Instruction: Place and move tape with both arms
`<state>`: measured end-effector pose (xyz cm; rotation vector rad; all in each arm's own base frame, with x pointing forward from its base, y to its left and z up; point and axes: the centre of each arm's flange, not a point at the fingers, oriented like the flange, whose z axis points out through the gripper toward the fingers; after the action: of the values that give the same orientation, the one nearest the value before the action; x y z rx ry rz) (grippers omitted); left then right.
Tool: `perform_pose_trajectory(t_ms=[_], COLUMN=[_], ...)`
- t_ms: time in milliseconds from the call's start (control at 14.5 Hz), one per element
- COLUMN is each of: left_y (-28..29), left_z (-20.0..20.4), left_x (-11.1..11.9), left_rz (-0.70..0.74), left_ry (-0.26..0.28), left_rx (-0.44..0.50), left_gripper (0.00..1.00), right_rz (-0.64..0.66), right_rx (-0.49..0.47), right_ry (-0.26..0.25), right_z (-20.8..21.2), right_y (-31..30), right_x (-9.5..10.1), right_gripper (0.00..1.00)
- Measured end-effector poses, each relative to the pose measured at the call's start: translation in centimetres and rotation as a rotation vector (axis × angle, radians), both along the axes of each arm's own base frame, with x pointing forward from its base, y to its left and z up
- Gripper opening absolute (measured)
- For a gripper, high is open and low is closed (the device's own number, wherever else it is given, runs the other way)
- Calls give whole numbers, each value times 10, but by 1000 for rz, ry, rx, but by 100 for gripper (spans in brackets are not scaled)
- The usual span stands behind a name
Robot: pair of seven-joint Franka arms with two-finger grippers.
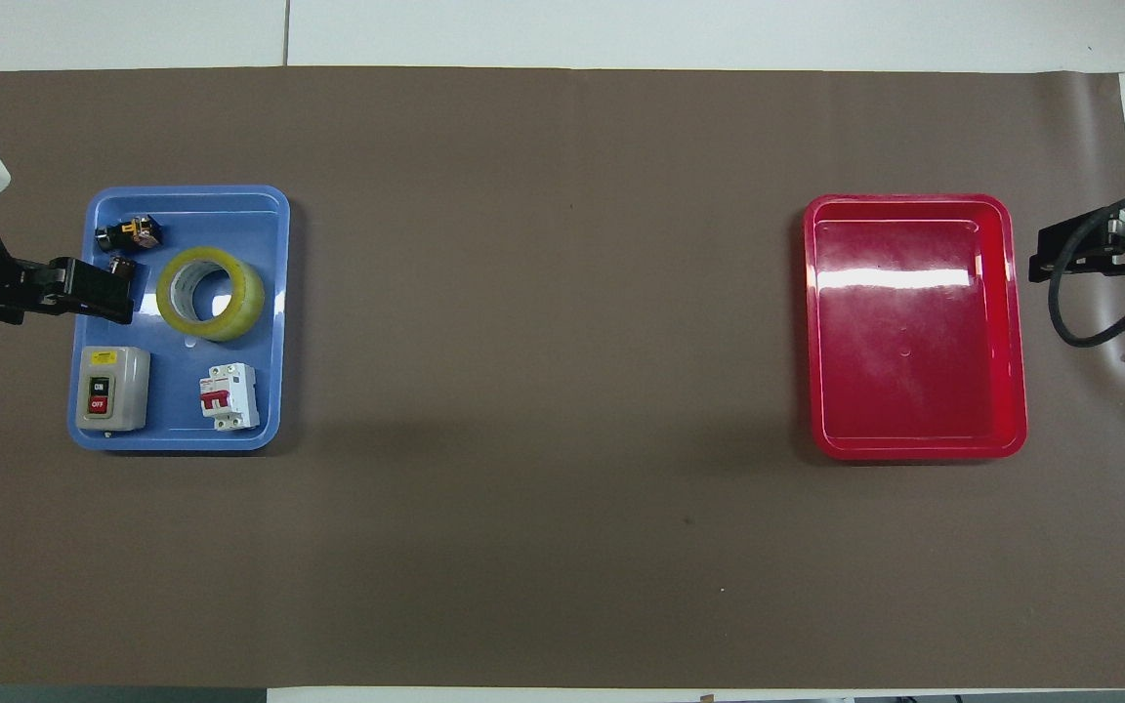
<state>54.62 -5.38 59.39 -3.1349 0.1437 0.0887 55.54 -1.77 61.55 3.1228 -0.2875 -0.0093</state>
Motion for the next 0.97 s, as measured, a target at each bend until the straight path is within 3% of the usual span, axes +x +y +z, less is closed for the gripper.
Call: perform_pose_trajectory(t_ms=[968], left_y=[0], left_z=[-3], left_x=[4], left_rz=[7], left_ry=[-10], left_rx=[-1], left_gripper=[100], right_rz=[1], right_rx=[0], right_ry=[0], right_z=[0], right_y=[0], right_x=[0], right_gripper=[100])
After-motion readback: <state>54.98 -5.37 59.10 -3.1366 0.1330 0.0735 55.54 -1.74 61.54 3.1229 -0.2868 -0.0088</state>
